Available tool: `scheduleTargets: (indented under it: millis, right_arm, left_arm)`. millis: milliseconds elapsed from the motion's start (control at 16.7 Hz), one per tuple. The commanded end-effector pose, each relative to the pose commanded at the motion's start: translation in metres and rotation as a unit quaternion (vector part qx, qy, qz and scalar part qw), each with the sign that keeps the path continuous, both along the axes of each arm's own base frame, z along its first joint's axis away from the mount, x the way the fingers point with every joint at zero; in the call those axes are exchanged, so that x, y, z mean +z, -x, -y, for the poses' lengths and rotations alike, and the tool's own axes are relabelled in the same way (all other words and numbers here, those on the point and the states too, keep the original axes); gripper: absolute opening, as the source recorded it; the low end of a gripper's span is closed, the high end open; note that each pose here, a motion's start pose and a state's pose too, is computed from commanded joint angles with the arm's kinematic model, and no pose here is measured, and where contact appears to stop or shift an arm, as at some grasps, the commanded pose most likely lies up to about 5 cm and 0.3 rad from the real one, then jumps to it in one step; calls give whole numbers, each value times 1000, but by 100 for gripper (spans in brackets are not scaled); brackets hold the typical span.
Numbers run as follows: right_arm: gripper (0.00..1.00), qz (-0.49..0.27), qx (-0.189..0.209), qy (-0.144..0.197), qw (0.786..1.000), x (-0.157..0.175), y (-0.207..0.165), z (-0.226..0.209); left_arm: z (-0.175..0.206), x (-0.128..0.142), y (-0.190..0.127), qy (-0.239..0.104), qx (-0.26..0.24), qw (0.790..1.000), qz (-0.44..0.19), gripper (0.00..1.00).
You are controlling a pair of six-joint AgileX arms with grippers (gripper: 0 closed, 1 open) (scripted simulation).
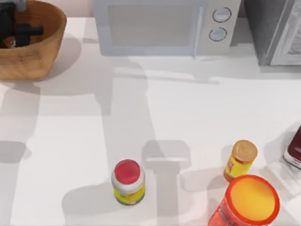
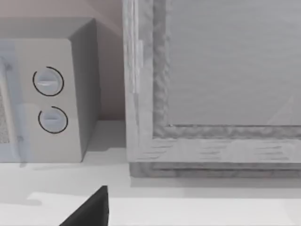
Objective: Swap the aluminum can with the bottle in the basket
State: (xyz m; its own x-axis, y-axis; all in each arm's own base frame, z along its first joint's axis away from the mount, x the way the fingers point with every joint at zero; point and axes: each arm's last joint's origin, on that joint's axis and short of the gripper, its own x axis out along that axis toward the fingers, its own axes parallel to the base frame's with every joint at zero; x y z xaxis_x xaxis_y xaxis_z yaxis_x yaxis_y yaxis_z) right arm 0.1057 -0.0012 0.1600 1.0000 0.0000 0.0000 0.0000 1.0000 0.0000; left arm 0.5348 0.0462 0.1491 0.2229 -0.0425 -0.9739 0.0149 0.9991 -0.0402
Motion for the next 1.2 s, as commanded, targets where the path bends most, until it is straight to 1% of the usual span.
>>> scheduleTargets:
  millis: [180, 300, 420, 540, 720, 840, 900, 1020, 1080, 1140, 1200]
  right_arm:
    - [100, 0, 0, 0, 1000, 0, 0, 0]
    - [100, 0, 0, 0, 1000, 0, 0, 0]
    - [100, 0, 0, 0, 1000, 0, 0, 0]
    - [100, 0, 0, 0, 1000, 0, 0, 0]
    - [100, 0, 0, 0, 1000, 0, 0, 0]
    - [100, 0, 0, 0, 1000, 0, 0, 0]
    - [100, 0, 0, 0, 1000, 0, 0, 0]
    - [100, 0, 0, 0, 1000, 0, 0, 0]
    - [100, 0, 0, 0, 1000, 0, 0, 0]
    - [100, 0, 0, 0, 1000, 0, 0, 0]
    - [100, 0, 0, 0, 1000, 0, 0, 0]
  left_arm:
    - [9, -2, 9, -17, -5, 999, -31, 0]
    - [18, 5, 19, -37, -14, 998, -44, 0]
    - [27, 17, 34, -61, -25, 997, -48, 0]
    - [35, 34, 57, -84, -29, 995, -41, 0]
    - [41, 54, 105, -111, -28, 993, -15, 0]
    - [43, 68, 142, -119, -20, 992, 28, 0]
    - [43, 78, 162, -119, -13, 991, 61, 0]
    - [42, 110, 206, -115, 4, 982, 149, 0]
    - [42, 128, 231, -113, 14, 973, 202, 0]
    - [41, 146, 258, -111, 26, 958, 261, 0]
    - [41, 162, 287, -108, 38, 938, 326, 0]
